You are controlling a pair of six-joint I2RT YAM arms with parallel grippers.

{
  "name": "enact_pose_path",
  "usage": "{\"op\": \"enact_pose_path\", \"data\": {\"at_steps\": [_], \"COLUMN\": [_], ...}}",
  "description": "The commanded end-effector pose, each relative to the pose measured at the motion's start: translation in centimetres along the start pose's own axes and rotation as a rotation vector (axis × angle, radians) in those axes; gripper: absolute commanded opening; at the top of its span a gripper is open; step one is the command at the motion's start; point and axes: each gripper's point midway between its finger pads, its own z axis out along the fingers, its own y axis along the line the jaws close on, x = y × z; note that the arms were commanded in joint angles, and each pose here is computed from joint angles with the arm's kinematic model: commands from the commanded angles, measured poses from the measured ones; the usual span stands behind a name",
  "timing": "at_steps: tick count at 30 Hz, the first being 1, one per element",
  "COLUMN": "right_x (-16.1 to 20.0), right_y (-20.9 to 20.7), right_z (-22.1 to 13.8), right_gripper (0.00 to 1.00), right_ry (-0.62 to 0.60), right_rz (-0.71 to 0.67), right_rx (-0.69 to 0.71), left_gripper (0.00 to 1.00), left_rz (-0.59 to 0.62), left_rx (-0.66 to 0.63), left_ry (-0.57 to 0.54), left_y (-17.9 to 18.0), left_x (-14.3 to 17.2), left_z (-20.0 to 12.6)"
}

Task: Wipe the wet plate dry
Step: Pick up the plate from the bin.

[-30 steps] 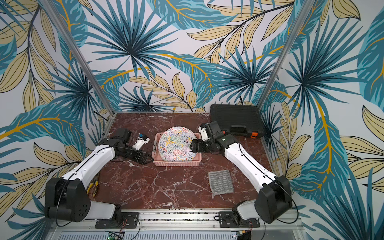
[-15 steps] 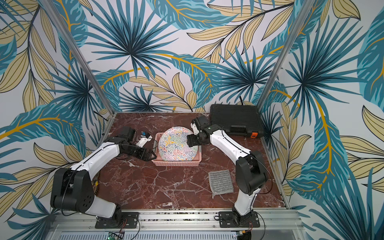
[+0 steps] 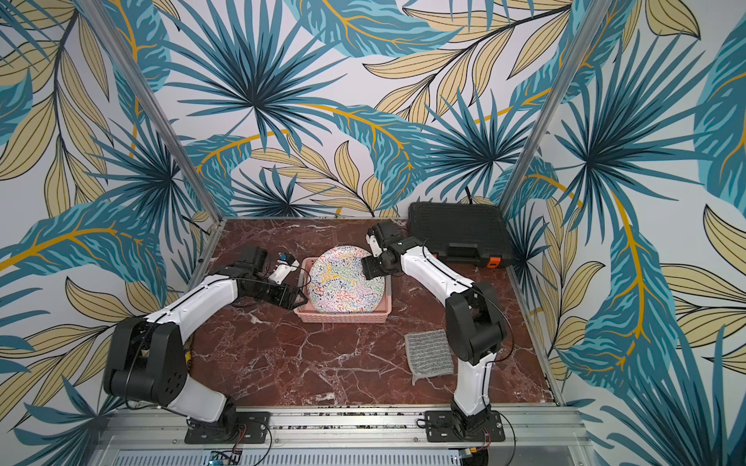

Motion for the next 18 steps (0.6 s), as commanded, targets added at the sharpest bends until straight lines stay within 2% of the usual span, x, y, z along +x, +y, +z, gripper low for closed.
{"op": "enact_pose_path", "data": {"at_steps": [1, 9, 18], "right_x": [-0.1, 0.4, 1.1], "right_y": [-0.5, -0.8, 0.9], "right_z": [1.0, 2.2, 1.7], "right_gripper": [0.72, 0.72, 0.60], "right_ry": [0.007, 0.028, 0.025], "right_rz": [-0.032, -0.046, -0.026], "right_rx": [0.022, 0.027, -0.074], "left_gripper": [0.92, 0.92, 0.92], "left_rz": [-0.002, -0.013, -0.018], "left_rx": [-0.021, -0.008, 0.013], "left_ry": [-0.011, 0.013, 0.037], "left_y": [0.6, 0.5, 0.3], "left_x": [-0.1, 0.5, 1.2], "left_z": [0.7, 1.6, 2.4]}}
